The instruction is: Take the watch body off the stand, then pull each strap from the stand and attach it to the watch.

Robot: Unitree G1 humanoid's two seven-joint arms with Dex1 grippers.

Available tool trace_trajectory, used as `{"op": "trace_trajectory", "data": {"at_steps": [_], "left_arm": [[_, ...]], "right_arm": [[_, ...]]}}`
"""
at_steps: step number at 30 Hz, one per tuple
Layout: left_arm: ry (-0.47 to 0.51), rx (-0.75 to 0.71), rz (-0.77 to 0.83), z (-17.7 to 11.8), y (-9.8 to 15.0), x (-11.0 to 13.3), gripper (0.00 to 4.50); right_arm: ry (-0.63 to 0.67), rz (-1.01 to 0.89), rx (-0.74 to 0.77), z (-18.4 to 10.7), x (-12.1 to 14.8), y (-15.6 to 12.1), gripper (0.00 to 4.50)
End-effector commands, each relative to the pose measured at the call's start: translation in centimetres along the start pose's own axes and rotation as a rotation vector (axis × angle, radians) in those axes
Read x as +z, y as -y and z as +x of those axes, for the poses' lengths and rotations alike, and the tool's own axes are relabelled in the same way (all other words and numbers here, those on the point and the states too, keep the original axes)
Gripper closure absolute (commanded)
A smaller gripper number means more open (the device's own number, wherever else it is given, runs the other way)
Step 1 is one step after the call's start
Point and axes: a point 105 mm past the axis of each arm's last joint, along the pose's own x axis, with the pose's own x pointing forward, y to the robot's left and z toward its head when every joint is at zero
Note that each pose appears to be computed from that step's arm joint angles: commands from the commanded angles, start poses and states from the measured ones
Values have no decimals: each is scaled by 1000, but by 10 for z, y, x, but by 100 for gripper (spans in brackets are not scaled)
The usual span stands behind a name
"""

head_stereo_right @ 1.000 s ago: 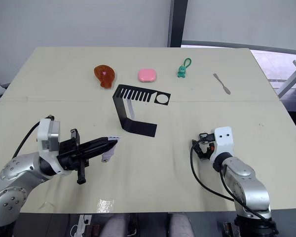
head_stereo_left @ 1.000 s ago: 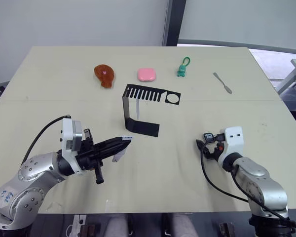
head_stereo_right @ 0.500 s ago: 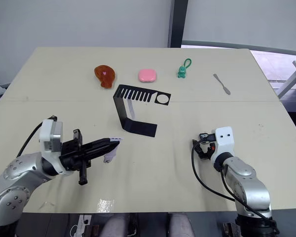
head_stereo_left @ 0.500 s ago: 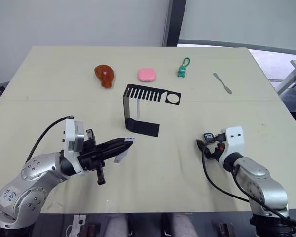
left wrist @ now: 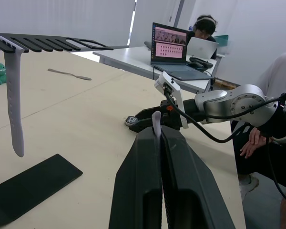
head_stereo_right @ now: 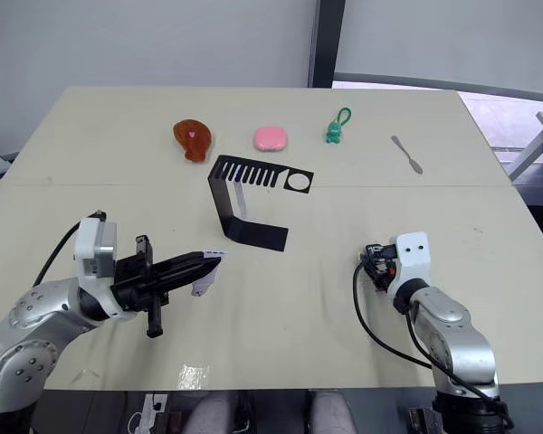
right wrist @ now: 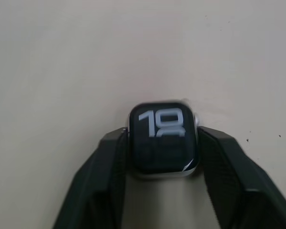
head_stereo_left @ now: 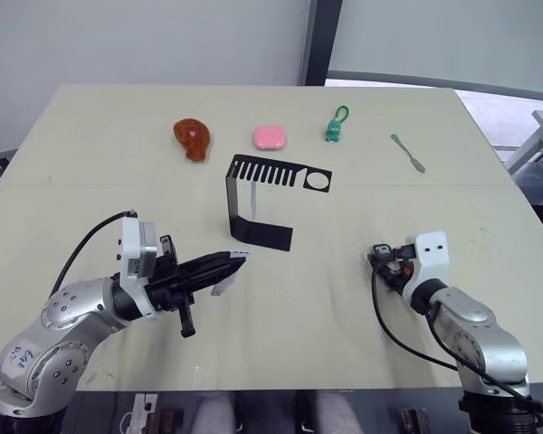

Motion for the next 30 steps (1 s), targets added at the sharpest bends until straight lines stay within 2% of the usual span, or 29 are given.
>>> {"op": "trace_trajectory", "data": {"at_steps": [1, 9, 19, 21, 25, 28, 30], "left_arm": [[19, -4, 31, 0, 1, 8, 450], [16, 3, 30, -1, 2, 7, 450], [-1, 12, 54, -6, -2, 9, 450], [-6, 14, 61, -7, -3, 10, 450], [-38, 27, 113, -13, -7, 14, 450], [-165, 4, 232, -23, -8, 8, 450], [-210, -3, 269, -28, -9, 6, 450]], "right_arm": [[-83, 33, -8, -1, -23, 5, 299], [-44, 17, 32, 0, -12, 6, 299], [4, 8, 213, -2, 17, 0, 299], [1, 50, 303, -4, 23, -8, 299], [-41, 122, 587, -20, 37, -46, 299], [-111, 208, 812, -36, 48, -76, 299], [-131, 277, 913, -42, 55, -88, 299]]}}
